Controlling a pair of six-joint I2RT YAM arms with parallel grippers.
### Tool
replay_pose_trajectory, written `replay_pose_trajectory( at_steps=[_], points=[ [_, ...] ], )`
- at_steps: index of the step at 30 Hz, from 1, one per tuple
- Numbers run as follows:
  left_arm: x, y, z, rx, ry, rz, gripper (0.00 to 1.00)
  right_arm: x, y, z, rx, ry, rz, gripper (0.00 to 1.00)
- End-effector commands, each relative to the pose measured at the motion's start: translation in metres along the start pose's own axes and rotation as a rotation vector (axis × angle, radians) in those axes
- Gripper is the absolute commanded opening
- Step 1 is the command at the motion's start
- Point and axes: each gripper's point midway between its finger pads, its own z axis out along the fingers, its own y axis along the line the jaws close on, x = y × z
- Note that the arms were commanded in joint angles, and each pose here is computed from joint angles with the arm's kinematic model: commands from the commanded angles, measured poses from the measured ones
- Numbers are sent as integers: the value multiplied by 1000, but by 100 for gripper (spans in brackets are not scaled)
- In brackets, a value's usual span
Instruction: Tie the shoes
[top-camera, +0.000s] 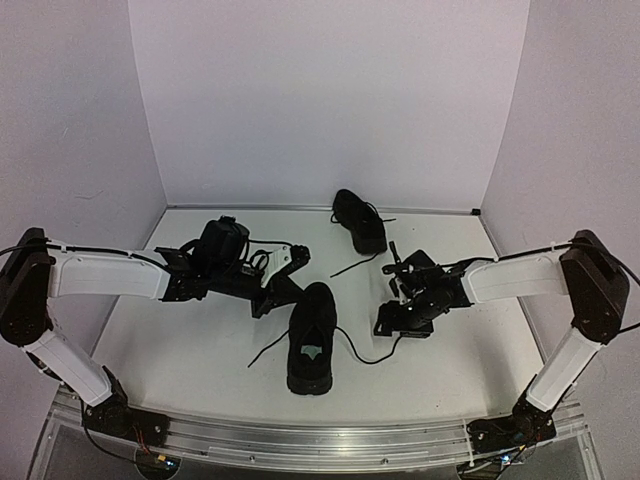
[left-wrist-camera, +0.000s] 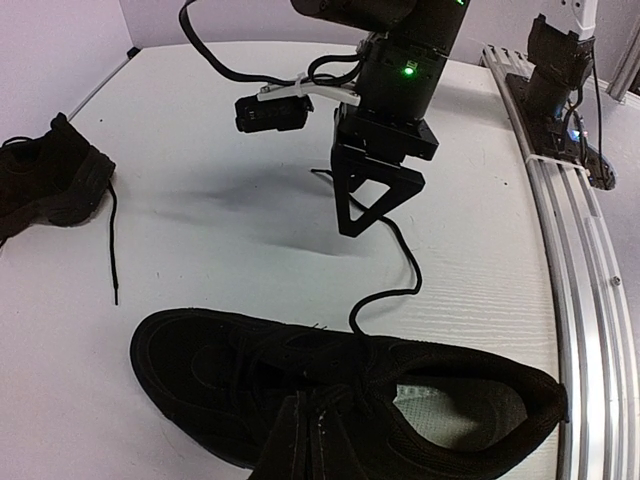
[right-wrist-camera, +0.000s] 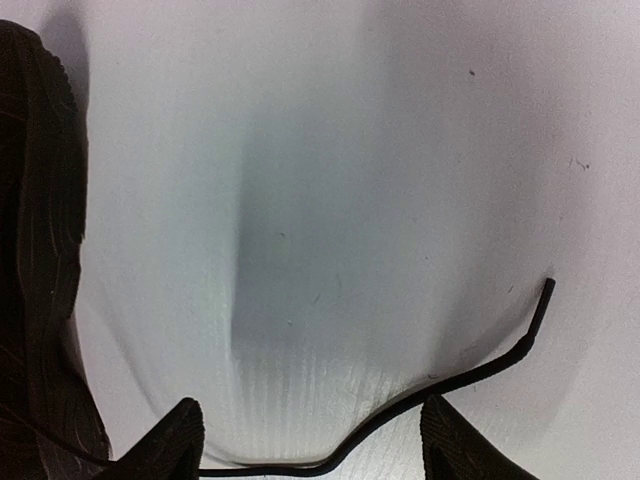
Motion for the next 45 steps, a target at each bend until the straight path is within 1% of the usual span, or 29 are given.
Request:
replay_pose_trajectory(
  at_steps=[1,2,4,10,17,21,25,28,30,32,34,36,37,41,45],
  points=[
    [-20,2,-3,-8,-61,21,0,-3,-6,-9,46,-32,19,58],
    [-19,2,-2,-8,-59,20,0,-1,-9,-6,62,-27,29,55],
    [-17,2,0,-4,-55,16,0,5,-12,-3,100,-27,32,52],
    [-15,3,1,-6,-48,20,0,20,-2,-5,161,-62,24,52],
    [-10,3,2,-6,-36,23,0,20,-20,3,268,-80,38,53],
    [-9,3,3,-7,-34,27,0,27,-29,1,284,-85,69,53],
    [-8,1,4,4,-38,40,0,28,-29,8,283,-79,58,53],
    [-9,-8,2,27,-56,87,0,25,-27,18,290,-70,41,50],
    [-14,-13,-2,15,-85,127,0,24,-26,24,290,-64,38,46],
    [-19,-15,-8,-2,-105,159,0,22,-24,28,281,-65,38,37],
    [-21,-18,-13,-21,-110,199,0,18,-21,29,261,-65,39,23],
    [-22,-23,-16,-36,-97,243,0,10,-17,26,240,-78,35,3],
    [-21,-25,-17,-42,-89,259,0,5,-14,23,227,-89,33,0],
    [-20,-37,-20,-74,-52,345,2,-25,9,0,146,-157,0,0],
    [-17,-49,-21,-78,-25,401,2,-60,43,-32,36,-236,-60,0]
  ],
)
